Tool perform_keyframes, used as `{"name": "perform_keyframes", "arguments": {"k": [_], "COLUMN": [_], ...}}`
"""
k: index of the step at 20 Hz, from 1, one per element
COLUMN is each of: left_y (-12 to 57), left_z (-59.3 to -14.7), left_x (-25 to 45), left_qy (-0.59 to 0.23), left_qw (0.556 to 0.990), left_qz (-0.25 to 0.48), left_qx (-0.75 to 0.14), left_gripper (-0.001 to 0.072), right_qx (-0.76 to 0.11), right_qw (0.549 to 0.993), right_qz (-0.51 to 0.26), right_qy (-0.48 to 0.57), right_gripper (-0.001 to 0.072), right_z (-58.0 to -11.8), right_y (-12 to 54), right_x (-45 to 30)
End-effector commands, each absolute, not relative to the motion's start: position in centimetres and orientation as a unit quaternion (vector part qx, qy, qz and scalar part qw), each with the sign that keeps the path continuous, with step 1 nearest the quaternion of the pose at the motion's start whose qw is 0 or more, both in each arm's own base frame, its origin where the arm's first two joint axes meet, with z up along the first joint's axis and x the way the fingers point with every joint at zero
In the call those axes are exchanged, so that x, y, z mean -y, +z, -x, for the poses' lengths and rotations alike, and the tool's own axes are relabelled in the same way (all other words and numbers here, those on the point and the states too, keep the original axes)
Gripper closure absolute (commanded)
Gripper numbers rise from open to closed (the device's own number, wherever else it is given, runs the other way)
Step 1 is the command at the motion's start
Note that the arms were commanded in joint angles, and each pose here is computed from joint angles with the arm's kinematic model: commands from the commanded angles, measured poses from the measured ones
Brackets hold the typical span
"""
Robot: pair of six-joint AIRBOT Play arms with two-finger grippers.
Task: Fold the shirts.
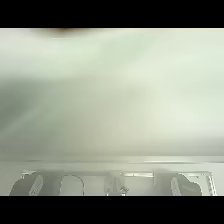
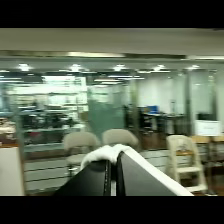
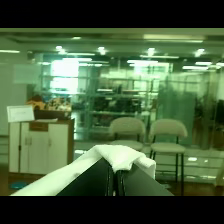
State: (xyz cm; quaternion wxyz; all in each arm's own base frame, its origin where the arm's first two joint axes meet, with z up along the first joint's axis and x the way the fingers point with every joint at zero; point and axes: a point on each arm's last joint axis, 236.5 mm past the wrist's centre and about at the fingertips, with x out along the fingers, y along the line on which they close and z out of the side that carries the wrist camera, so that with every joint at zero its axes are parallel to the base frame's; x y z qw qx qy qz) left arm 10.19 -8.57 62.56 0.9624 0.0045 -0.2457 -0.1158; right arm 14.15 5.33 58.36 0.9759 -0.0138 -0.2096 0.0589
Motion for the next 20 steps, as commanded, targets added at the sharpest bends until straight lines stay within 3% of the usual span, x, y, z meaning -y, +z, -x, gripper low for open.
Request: {"name": "perform_keyframes", "arguments": {"k": [1,5,9,15,18,20], "left_y": [59.2,54.2,44.3,26.9,17.6,13.4], "left_z": [-8.2,-10.2,-15.0,-24.0,-30.4,-35.2], "left_x": [6.6,6.5,5.2,2.5,1.5,1.3], "left_qy": [-0.042,-0.046,-0.051,-0.055,-0.065,-0.066], "left_qw": [0.982,0.996,0.991,0.93,0.9,0.884], "left_qz": [-0.011,-0.012,0.039,0.126,0.168,0.184], "left_qx": [0.185,0.076,-0.114,-0.34,-0.397,-0.424], "left_gripper": [0.067,0.067,0.067,0.0671,0.0672,0.0672], "right_qx": [0.168,-0.004,-0.162,-0.466,-0.492,-0.477], "right_qw": [0.985,0.997,0.982,0.883,0.862,0.871], "right_qz": [0.043,0.056,0.007,-0.056,-0.122,-0.115], "right_qy": [-0.006,-0.058,-0.092,-0.021,0.012,0.005], "right_gripper": [0.0652,0.0652,0.0652,0.0653,0.0653,0.0653], "right_z": [-10.5,-11.7,-13.3,-20.5,-27.5,-33.2], "right_y": [56.0,48.1,41.4,23.6,15.7,13.1], "right_x": [-4.1,-1.3,1.3,2.1,1.6,2.0]}}
